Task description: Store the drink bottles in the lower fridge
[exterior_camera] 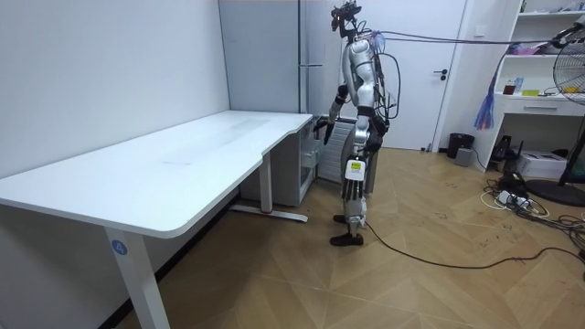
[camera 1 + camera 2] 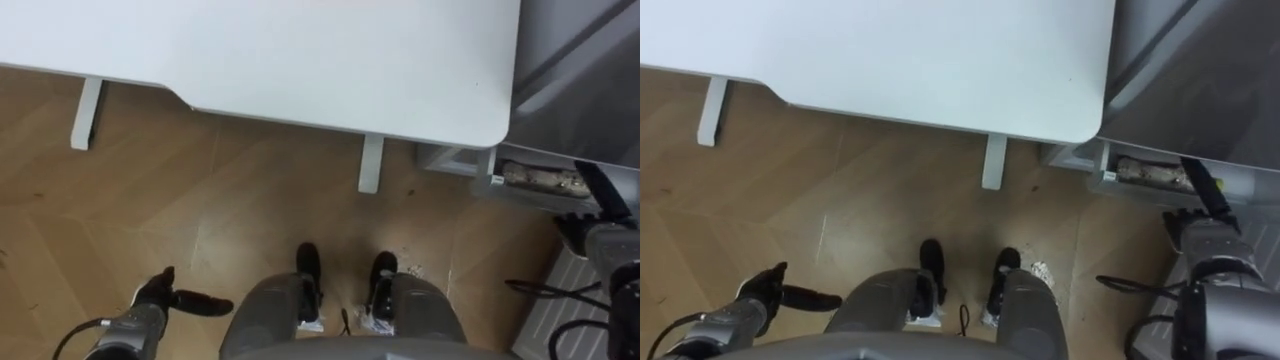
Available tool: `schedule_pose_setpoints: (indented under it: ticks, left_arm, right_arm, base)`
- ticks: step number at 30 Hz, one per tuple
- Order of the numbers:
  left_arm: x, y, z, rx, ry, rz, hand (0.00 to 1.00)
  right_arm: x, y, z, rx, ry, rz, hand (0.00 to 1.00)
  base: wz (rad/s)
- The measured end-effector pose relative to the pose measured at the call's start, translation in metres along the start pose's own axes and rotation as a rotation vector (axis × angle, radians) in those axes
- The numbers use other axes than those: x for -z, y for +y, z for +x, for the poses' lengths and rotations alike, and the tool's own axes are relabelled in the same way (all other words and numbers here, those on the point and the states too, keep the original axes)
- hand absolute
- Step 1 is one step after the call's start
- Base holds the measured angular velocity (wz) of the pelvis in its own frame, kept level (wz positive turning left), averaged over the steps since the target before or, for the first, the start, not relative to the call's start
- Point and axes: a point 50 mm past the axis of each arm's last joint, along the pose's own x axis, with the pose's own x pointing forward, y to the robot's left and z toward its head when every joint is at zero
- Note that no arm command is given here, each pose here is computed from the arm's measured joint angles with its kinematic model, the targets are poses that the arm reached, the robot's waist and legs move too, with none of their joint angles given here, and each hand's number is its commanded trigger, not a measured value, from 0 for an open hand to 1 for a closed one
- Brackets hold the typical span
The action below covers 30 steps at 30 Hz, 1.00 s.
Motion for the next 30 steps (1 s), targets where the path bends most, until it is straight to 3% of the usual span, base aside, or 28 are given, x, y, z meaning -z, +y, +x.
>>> schedule_pose_setpoints:
  ticks: [5,12,24,30]
  left_arm:
    - [0.002,0.000,-0.001,-0.010,-0.010,-0.004,0.00]
    - [0.000,0.000,-0.001,-0.009,-0.034,-0.003,0.00]
    - [0.006,-0.009,-0.001,0.051,-0.005,0.080,0.00]
    - [0.010,-0.007,-0.001,0.045,0.038,0.093,0.00]
  right_arm:
    - [0.003,-0.022,0.000,0.083,-0.018,-0.068,0.00]
    - [0.010,-0.027,0.000,0.136,-0.011,-0.083,0.00]
    - [0.020,-0.013,-0.001,0.073,0.022,-0.025,0.00]
    - [0.023,0.007,-0.002,0.001,0.050,0.002,0.00]
  base:
    - [-0.05]
    - [-0.04]
    - [0.03]
    - [-0.05]
